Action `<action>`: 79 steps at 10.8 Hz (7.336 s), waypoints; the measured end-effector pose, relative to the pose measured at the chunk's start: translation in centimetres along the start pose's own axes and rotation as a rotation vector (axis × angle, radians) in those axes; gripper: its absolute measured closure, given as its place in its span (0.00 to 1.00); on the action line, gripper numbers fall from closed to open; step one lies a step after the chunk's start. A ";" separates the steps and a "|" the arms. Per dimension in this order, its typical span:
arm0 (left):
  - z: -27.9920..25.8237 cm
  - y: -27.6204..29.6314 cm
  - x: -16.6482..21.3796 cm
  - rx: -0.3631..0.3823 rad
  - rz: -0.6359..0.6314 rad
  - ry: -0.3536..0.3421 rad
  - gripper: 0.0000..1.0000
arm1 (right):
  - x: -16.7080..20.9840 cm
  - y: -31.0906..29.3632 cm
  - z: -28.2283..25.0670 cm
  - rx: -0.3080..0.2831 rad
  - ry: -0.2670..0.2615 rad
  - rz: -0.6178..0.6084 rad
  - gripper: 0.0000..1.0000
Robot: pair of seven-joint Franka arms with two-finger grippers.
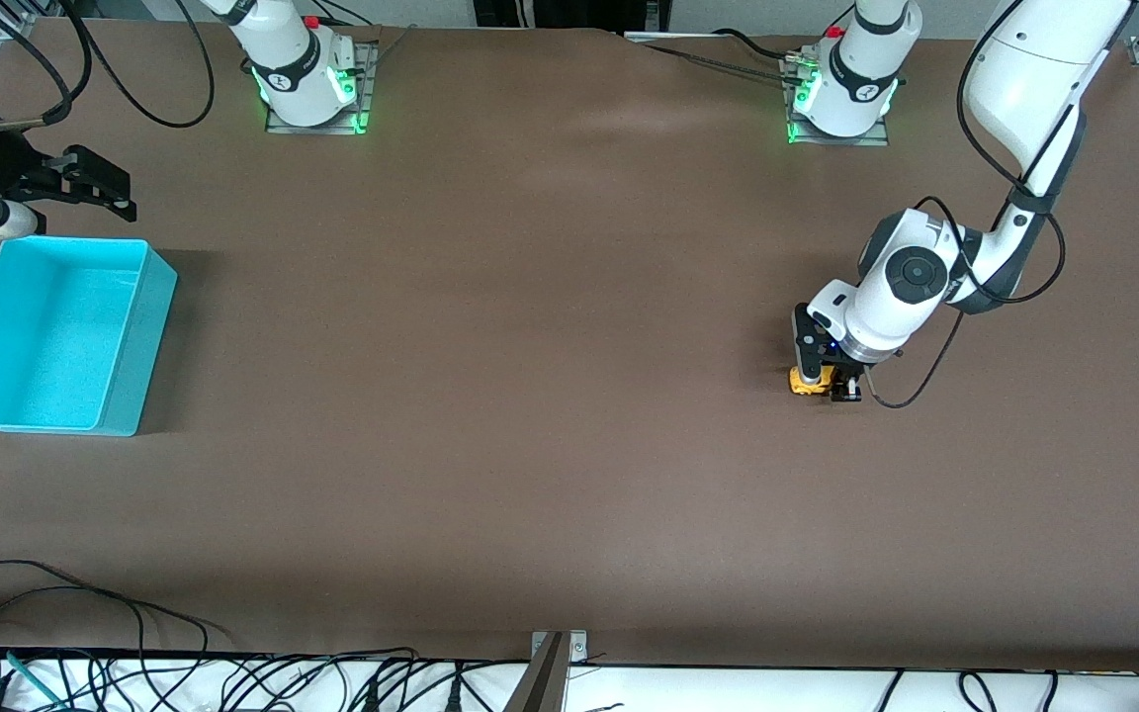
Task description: Wind up and store yellow beetle car
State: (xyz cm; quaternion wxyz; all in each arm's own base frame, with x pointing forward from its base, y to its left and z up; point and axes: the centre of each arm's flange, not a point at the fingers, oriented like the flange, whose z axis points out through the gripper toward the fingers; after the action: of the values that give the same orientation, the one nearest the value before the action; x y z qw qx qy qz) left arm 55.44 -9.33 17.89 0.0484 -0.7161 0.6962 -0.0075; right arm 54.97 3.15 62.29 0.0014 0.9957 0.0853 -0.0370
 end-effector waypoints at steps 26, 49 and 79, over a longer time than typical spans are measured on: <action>1.3 -1.2 -16.9 -0.047 0.030 -0.027 0.54 | 0.0 0.0 0.0 0.000 0.000 -0.001 0.00; -11.6 -8.9 -26.1 -0.182 -0.058 0.033 0.00 | 0.0 0.0 0.0 0.000 0.000 -0.001 0.00; -40.0 -4.5 -8.1 -0.097 -1.113 0.023 0.00 | 6.5 0.7 11.7 -0.006 -0.061 -0.209 0.00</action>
State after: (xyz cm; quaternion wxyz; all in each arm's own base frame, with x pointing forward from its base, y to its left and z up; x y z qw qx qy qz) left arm 56.52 -3.47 58.54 -0.0035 -0.9770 0.2132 -0.0078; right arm 60.60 3.45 50.13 0.0031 0.9798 0.1885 -0.0668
